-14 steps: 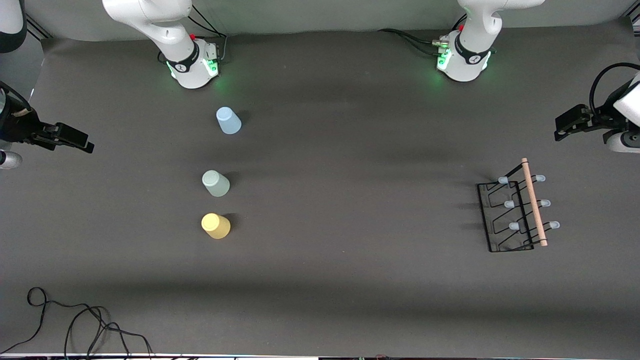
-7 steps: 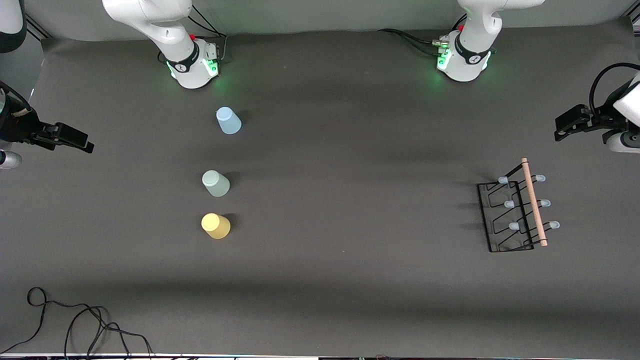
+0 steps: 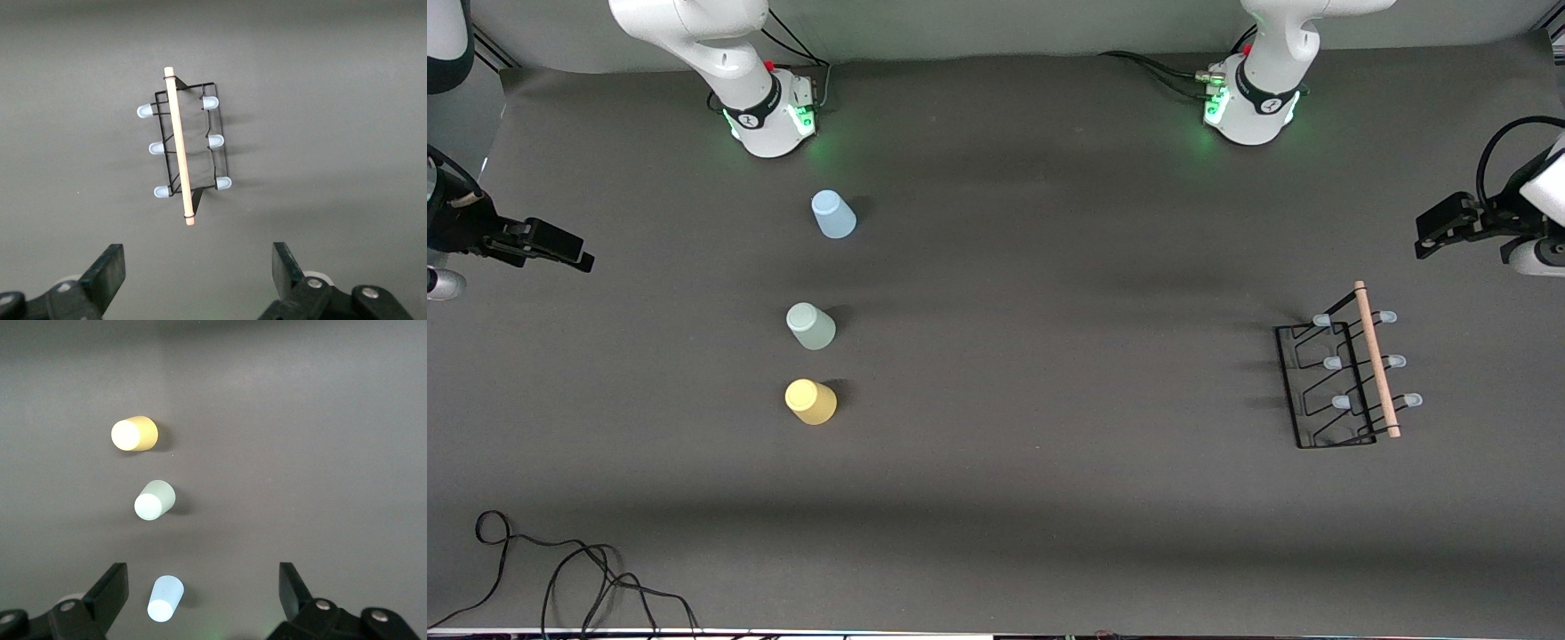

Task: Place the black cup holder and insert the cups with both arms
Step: 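Reach the left gripper down and grasp the rack's wooden handle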

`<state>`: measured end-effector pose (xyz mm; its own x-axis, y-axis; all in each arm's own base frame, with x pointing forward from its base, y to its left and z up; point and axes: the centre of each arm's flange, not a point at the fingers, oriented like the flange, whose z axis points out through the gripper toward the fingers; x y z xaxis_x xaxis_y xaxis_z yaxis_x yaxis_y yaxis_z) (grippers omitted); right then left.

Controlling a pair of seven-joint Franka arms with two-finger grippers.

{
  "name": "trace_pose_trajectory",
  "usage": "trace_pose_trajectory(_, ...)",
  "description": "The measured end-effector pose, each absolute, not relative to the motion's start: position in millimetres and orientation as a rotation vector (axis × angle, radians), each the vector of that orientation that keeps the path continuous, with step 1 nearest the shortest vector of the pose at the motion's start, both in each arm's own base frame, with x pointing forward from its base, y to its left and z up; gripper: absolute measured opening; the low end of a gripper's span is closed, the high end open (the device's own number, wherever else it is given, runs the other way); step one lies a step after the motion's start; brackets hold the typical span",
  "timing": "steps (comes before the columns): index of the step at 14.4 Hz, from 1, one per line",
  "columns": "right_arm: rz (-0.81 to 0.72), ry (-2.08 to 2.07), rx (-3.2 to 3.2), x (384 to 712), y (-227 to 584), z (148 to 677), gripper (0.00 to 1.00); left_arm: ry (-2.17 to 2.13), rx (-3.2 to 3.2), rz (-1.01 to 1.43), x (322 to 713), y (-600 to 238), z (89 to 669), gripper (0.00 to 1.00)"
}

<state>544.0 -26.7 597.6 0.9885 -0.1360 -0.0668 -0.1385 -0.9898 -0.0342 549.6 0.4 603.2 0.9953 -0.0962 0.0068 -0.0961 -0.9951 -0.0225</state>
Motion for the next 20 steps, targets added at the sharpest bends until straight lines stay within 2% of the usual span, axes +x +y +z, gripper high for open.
trace_pose_trajectory(5, 0.100, 0.214, -3.094, 543.9, -26.8, 597.7, 1.00, 0.109, -3.113, -0.067, 566.9, 17.6, 529.7, 0.91)
trace_pose_trajectory(6, 0.099, 0.214, -3.094, 543.9, -26.8, 597.8, 1.00, 0.096, -3.114, -0.058, 569.7, 24.2, 507.3, 0.84)
trace_pose_trajectory(7, 0.099, 0.214, -3.094, 543.8, -26.8, 597.8, 1.00, 0.086, -3.116, -0.037, 571.9, 28.5, 485.1, 0.84)
trace_pose_trajectory(8, 0.099, 0.214, -3.094, 543.8, -26.9, 597.8, 1.00, 0.079, -3.117, -0.007, 574.2, 31.5, 463.8, 0.79)
trace_pose_trajectory(9, 0.100, 0.214, -3.094, 543.7, -26.8, 597.8, 1.00, 0.075, -3.118, 0.026, 577.1, 33.4, 444.0, 0.70)
trace_pose_trajectory(13, 0.100, 0.214, -3.094, 543.6, -26.9, 597.6, 1.00, 0.077, -3.119, 0.093, 591.1, 34.8, 380.2, 0.63)
trace_pose_trajectory(19, 0.105, 0.214, -3.094, 543.3, -26.9, 597.1, 1.00, 0.117, -3.087, 0.108, 597.6, 36.2, 320.6, 0.61)
trace_pose_trajectory(20, 0.105, 0.214, -3.094, 543.3, -27.0, 597.1, 1.00, 0.119, -3.086, 0.106, 598.0, 36.2, 320.1, 0.53)
